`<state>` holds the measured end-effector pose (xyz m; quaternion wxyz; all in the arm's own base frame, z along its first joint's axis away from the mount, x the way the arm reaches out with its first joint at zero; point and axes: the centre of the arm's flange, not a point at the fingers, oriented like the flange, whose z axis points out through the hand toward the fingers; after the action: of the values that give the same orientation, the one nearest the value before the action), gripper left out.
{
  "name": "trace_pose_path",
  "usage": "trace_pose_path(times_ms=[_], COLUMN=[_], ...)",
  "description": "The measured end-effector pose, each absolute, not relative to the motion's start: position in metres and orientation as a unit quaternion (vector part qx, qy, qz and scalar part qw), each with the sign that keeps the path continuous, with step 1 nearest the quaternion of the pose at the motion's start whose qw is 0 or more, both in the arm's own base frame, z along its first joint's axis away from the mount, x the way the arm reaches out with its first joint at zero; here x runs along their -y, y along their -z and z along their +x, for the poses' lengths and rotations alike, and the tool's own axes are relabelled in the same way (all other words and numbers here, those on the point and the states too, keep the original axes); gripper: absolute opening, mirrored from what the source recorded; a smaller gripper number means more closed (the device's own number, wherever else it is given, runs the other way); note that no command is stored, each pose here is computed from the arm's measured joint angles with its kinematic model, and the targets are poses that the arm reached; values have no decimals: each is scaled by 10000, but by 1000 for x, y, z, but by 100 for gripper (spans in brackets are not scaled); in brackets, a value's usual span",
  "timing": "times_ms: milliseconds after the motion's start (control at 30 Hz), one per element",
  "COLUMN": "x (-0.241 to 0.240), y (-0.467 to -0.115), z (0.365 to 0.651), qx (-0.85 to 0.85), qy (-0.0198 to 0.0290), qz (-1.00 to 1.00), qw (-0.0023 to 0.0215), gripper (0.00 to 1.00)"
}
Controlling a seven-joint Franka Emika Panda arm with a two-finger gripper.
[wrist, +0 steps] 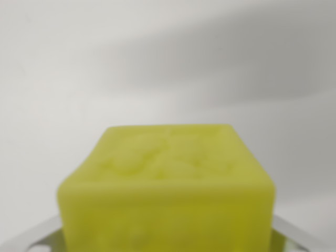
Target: Pick yellow cube
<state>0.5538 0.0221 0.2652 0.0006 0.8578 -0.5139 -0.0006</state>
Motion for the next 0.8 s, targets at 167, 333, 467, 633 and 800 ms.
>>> trace_pose_path(times_ms=[167,333,467,633,800], x=[-22,-22,-22,-22,-22], y=[-278,-290,-300,-313,-325], z=[554,554,554,554,554], qx=[5139,5140,5140,5139,5140], qy=[6,6,7,7,8], qz=[8578,8578,8578,8578,8578], qw=[6,6,7,7,8], gripper=[0,0,0,0,0])
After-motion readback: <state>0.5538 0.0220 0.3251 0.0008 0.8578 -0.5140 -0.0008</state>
